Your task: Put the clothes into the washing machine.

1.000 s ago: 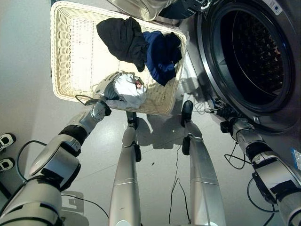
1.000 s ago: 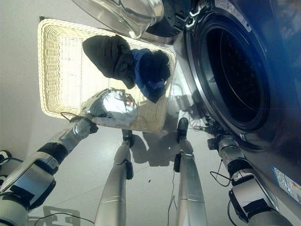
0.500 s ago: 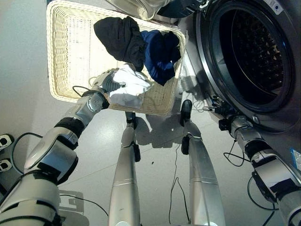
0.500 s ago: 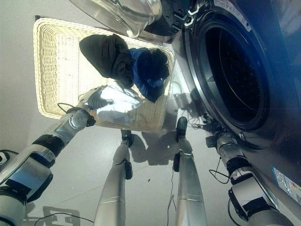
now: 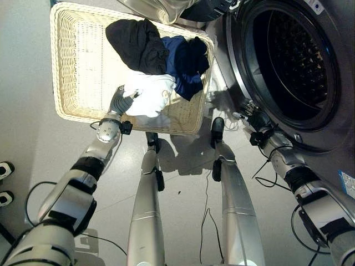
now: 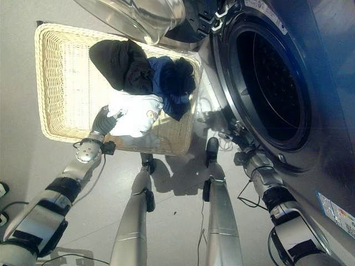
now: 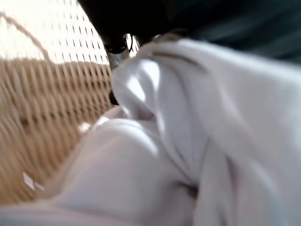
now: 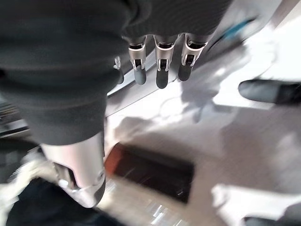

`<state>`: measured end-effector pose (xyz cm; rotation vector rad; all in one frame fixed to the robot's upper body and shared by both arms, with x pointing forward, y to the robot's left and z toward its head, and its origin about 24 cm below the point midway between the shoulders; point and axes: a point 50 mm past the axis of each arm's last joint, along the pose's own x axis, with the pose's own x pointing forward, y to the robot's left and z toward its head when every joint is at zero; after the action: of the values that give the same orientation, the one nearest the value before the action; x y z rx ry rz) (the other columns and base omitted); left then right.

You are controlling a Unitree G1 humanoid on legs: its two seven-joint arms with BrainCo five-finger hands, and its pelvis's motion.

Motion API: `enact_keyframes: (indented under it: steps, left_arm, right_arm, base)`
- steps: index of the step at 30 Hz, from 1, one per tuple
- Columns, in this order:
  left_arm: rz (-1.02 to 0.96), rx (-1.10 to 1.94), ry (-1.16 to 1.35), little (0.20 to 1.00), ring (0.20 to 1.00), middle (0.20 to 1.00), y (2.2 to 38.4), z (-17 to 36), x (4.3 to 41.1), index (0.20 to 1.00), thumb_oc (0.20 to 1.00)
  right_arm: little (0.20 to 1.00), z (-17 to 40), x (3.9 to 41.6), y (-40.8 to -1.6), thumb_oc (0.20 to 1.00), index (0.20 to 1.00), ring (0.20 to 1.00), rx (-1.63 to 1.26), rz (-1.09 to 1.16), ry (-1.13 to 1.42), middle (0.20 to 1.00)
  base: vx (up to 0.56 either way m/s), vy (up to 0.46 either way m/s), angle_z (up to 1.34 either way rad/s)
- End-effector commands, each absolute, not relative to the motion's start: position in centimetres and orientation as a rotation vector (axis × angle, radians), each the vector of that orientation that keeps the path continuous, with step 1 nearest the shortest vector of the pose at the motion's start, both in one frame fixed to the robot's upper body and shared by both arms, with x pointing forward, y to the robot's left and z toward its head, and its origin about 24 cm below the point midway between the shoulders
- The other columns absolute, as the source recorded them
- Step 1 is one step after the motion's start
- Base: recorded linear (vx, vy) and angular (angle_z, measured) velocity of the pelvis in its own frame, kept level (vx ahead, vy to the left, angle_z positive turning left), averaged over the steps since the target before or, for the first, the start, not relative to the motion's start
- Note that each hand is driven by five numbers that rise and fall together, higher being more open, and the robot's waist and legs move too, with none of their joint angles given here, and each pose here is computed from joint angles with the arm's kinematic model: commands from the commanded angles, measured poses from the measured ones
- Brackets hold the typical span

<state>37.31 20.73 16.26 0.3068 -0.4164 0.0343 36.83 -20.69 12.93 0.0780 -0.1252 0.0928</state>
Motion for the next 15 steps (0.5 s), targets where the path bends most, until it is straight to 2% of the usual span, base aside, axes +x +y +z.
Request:
enact_keyframes:
  steps: [1, 9, 15]
  left_arm:
    - [-0.009, 0.187, -0.679, 0.2, 0.2, 0.2, 19.3, 20.2, 36.4, 0.2, 0.2]
    - [-0.207, 0.164, -0.866, 0.2, 0.2, 0.2, 15.6, 21.6, 33.5, 0.2, 0.2]
    - [-0.236, 0.366, -1.059, 0.2, 0.2, 0.2, 12.8, 23.7, 31.2, 0.2, 0.2]
  right_arm:
    - [1.0, 13.9, 36.0, -19.3, 1.0, 1.0, 1.0, 0.165, 0.143, -0.228, 1.0]
    - [1.0, 16.1, 33.8, -15.7, 1.0, 1.0, 1.0, 0.237, 0.34, -0.34, 1.0]
    - [1.0, 17.9, 32.0, -12.6, 1.0, 1.0, 1.0, 0.275, 0.522, -0.406, 1.0]
  base:
    - [0.0, -0.033, 0.01]
    - [0.0, 0.0, 0.0]
    - [0.02, -0.019, 0.03]
